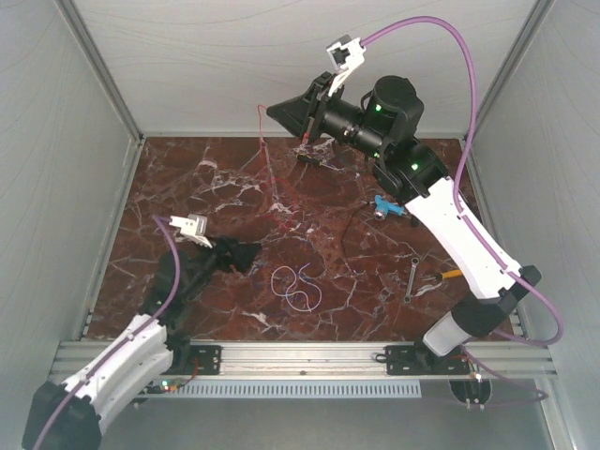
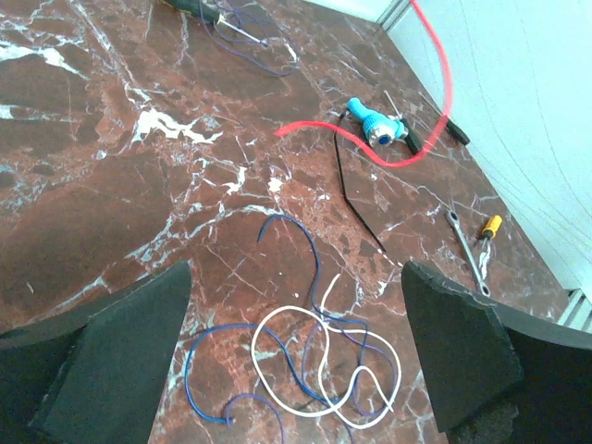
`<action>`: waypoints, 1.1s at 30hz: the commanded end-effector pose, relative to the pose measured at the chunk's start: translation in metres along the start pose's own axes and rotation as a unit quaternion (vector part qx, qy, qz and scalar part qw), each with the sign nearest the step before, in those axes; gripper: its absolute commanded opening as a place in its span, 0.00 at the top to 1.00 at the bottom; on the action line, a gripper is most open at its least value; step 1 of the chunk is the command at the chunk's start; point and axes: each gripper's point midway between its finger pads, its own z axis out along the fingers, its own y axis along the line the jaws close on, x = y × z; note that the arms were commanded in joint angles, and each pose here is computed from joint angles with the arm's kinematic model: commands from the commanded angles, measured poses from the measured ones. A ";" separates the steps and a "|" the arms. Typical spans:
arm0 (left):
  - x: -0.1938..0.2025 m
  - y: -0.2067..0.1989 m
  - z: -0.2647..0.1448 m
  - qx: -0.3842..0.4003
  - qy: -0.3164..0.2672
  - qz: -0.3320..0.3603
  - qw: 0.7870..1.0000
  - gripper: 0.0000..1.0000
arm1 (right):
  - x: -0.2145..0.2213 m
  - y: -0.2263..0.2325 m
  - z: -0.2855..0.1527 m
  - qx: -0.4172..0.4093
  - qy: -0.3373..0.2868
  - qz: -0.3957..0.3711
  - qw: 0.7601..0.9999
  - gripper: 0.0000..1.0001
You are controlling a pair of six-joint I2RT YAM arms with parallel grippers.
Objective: Zip-tie the wires
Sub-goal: Pick up the cable at the center of the board, then straighten the cable at the center of the board.
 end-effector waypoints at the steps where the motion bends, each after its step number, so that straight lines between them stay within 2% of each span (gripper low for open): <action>1: -0.060 -0.039 0.005 0.098 -0.143 0.056 0.983 0.05 | -0.024 0.042 -0.017 -0.046 -0.030 -0.004 0.998 1.00; 12: -0.057 -0.037 0.038 0.118 -0.127 0.053 0.983 0.08 | -0.028 0.056 -0.021 -0.060 -0.034 -0.006 0.998 1.00; 17: -0.064 -0.049 0.047 0.155 -0.132 0.009 0.979 0.08 | -0.031 0.055 -0.025 -0.053 -0.037 -0.013 0.998 1.00; 29: -0.058 -0.063 0.087 0.213 -0.085 0.012 0.973 0.06 | -0.044 0.069 -0.043 -0.069 -0.051 -0.013 0.996 1.00; 31: -0.056 -0.068 0.090 0.232 -0.076 0.011 0.970 0.08 | -0.046 0.071 -0.045 -0.070 -0.054 -0.014 0.996 1.00; 33: -0.051 -0.077 0.090 0.264 -0.061 0.011 0.963 0.17 | -0.049 0.073 -0.048 -0.071 -0.057 -0.015 0.996 1.00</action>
